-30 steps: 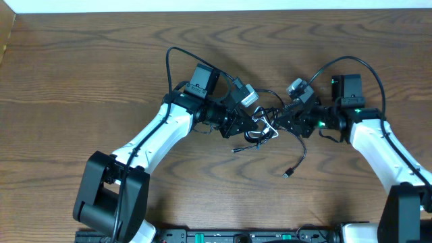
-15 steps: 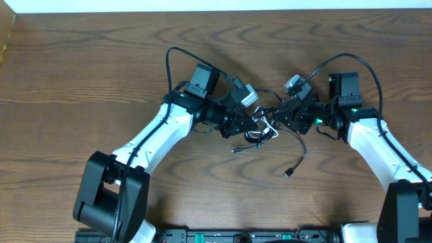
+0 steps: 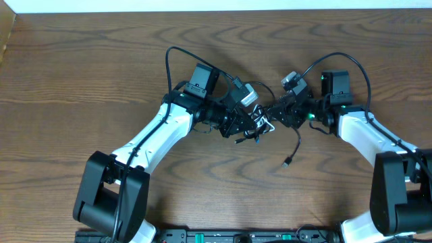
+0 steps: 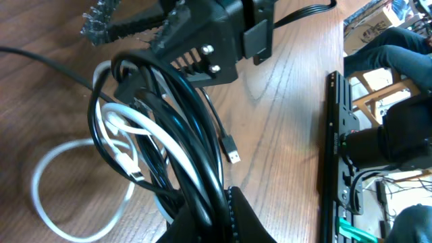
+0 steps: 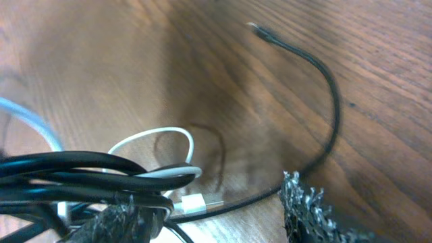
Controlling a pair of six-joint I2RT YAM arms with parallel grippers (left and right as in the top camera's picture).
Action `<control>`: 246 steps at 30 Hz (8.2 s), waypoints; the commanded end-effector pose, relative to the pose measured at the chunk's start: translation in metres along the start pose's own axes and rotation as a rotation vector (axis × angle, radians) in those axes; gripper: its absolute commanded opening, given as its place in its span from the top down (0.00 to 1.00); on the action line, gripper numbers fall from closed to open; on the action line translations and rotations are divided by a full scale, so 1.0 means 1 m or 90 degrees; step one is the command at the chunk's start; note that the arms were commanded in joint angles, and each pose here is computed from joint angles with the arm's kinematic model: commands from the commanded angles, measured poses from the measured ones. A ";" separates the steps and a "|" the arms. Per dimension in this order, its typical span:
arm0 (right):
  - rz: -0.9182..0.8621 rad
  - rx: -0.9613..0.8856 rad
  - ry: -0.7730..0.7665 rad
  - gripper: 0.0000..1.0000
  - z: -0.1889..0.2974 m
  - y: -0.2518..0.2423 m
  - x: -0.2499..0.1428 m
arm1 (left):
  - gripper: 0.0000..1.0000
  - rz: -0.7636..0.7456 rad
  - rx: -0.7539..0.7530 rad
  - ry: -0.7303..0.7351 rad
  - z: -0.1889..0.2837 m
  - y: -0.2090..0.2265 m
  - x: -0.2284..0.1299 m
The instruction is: Untangle cables
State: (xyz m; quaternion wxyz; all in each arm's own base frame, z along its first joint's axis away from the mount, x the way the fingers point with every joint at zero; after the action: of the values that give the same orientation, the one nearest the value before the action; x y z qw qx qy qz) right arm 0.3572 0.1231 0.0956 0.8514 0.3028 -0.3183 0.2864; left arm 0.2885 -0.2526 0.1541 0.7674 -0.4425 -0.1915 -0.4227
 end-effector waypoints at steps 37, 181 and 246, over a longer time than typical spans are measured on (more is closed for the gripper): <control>-0.045 -0.435 -0.102 0.39 0.014 -0.076 0.041 | 0.93 0.017 -0.116 0.016 0.006 -0.033 -0.015; -0.335 -0.052 0.273 0.99 -0.098 0.066 0.016 | 0.92 0.406 0.493 0.035 0.039 0.141 -0.068; -0.257 -0.144 0.381 0.59 -0.052 0.025 -0.018 | 0.92 0.198 0.271 0.039 0.032 0.087 -0.037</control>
State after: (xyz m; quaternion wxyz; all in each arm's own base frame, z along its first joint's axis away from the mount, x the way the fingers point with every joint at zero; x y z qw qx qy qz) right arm 0.3503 0.1601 0.0470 0.9791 0.1411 -0.0104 0.1463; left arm 0.3438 -0.1862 0.0979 0.9115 -0.2758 -0.1779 -0.2478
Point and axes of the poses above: each gripper's point midway between its finger pads, its own z axis back along the fingers, its own y axis along the line the jaws close on, x = y × z, the point moved 4 cm from there along z, back along the fingers, and after that the axes turned 2 degrees about -z, right-handed, at the moved point
